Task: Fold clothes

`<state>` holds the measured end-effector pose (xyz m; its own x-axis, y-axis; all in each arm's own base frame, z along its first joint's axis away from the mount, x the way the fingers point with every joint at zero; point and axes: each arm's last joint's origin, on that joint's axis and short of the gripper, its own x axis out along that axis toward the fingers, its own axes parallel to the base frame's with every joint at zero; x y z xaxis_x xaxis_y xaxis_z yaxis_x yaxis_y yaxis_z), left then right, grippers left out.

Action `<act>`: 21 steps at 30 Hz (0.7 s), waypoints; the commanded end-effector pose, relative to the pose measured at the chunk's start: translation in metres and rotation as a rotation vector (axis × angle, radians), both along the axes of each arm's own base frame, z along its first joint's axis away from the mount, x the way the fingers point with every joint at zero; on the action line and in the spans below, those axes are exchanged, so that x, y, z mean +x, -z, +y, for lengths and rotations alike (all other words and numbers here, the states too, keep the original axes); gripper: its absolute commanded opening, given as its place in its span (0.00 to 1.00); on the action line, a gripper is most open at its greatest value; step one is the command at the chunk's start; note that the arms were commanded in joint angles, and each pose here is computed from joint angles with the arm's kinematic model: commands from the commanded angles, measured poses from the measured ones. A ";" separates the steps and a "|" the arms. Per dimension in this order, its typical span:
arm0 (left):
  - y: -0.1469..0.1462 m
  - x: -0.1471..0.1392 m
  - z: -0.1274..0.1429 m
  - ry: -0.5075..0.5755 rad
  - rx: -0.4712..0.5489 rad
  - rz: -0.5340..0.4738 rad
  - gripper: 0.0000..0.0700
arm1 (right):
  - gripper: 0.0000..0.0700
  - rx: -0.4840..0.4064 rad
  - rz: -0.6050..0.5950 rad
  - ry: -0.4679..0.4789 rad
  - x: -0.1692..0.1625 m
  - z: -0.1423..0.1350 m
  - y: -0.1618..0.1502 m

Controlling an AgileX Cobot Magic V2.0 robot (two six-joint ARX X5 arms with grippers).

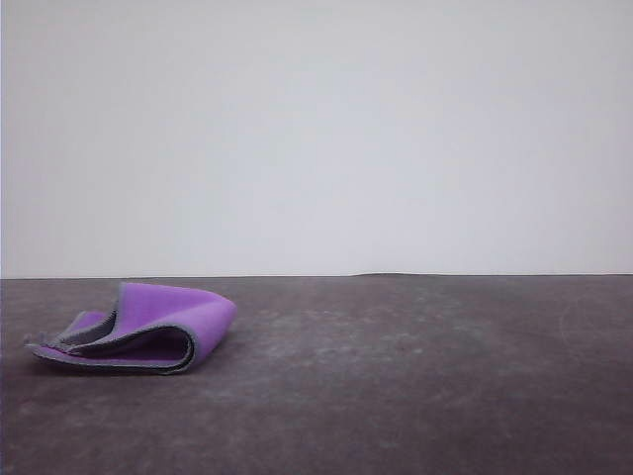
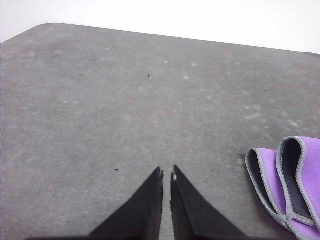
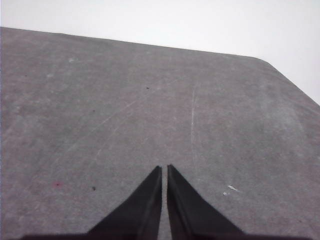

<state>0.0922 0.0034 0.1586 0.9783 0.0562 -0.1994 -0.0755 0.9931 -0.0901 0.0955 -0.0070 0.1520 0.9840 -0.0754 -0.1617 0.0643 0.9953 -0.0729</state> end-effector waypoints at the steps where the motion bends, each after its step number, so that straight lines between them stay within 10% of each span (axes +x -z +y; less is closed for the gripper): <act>1: 0.007 0.001 0.000 0.002 -0.006 0.028 0.02 | 0.02 0.017 0.007 0.007 0.000 0.000 0.002; 21: 0.007 0.001 0.000 0.002 -0.006 0.028 0.02 | 0.02 0.020 -0.016 -0.007 0.000 0.001 0.000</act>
<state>0.0922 0.0034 0.1586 0.9783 0.0559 -0.1994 -0.0751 0.9931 -0.0902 0.0956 -0.0063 0.1526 0.9855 -0.0659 -0.1561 0.0556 0.9960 -0.0692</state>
